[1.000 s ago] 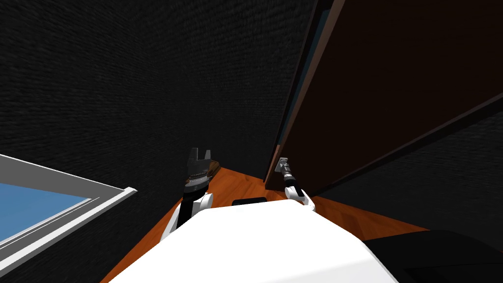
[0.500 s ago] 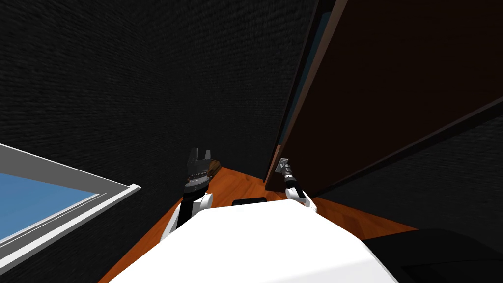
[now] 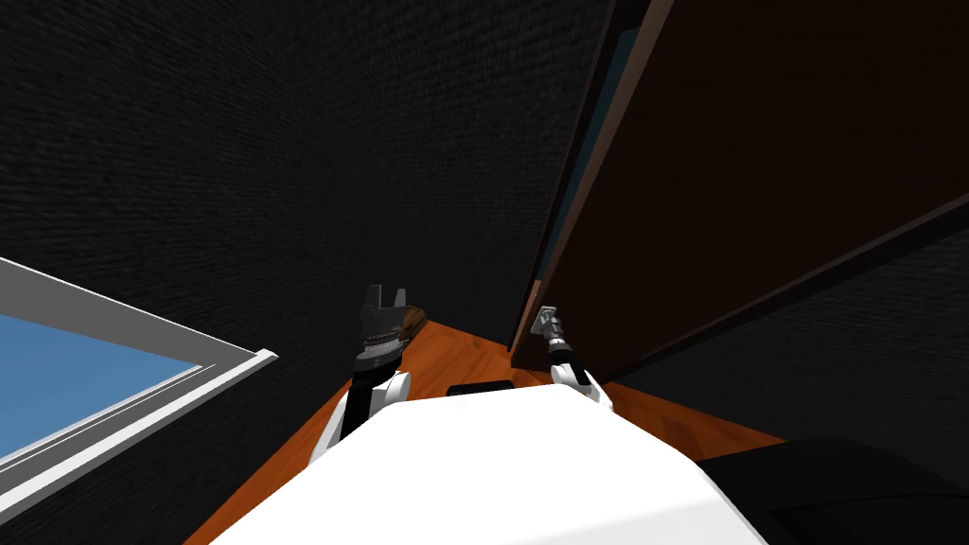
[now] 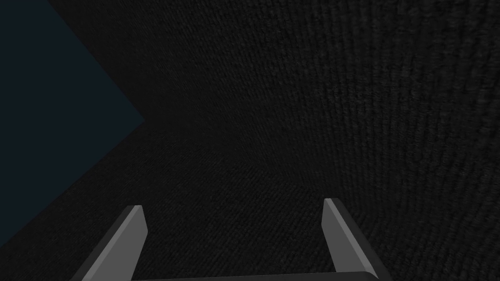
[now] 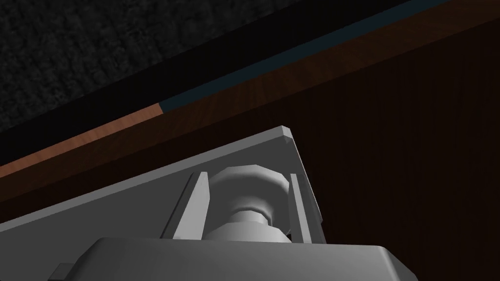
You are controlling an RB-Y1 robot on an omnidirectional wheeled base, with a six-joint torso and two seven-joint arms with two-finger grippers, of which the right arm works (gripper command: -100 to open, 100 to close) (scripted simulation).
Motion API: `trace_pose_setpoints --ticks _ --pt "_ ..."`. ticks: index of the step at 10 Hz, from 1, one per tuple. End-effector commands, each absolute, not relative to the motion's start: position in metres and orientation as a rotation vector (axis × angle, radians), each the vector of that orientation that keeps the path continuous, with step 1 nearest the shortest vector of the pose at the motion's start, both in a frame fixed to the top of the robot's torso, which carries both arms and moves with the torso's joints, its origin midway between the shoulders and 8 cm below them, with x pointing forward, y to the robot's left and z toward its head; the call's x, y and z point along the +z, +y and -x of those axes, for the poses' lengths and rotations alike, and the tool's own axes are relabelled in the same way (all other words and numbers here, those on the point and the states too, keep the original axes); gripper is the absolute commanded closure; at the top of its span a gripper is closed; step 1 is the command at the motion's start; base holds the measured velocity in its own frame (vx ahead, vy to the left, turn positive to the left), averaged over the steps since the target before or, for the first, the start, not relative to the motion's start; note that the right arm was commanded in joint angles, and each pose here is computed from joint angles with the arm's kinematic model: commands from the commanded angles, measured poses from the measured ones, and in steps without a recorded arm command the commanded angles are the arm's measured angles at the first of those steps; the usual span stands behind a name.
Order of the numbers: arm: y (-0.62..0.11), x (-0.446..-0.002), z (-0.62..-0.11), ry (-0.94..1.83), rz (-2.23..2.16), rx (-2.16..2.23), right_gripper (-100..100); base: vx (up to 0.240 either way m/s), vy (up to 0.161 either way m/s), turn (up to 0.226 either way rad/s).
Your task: Pull the door open
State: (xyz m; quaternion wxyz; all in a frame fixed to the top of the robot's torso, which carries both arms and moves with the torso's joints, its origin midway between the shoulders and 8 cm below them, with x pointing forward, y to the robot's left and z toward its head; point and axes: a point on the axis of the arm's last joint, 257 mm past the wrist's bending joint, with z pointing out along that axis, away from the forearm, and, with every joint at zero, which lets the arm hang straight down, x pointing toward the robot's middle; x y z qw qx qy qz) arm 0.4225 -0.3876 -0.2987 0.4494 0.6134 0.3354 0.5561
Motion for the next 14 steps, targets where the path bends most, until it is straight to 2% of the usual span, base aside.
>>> trace_pose_setpoints --ticks 1,14 --pt "-0.390 -0.305 -0.418 0.811 -1.555 1.384 100 -0.015 -0.008 0.020" --pt "-0.389 -0.303 -0.397 0.555 -1.754 1.623 100 -0.011 -0.012 0.025"
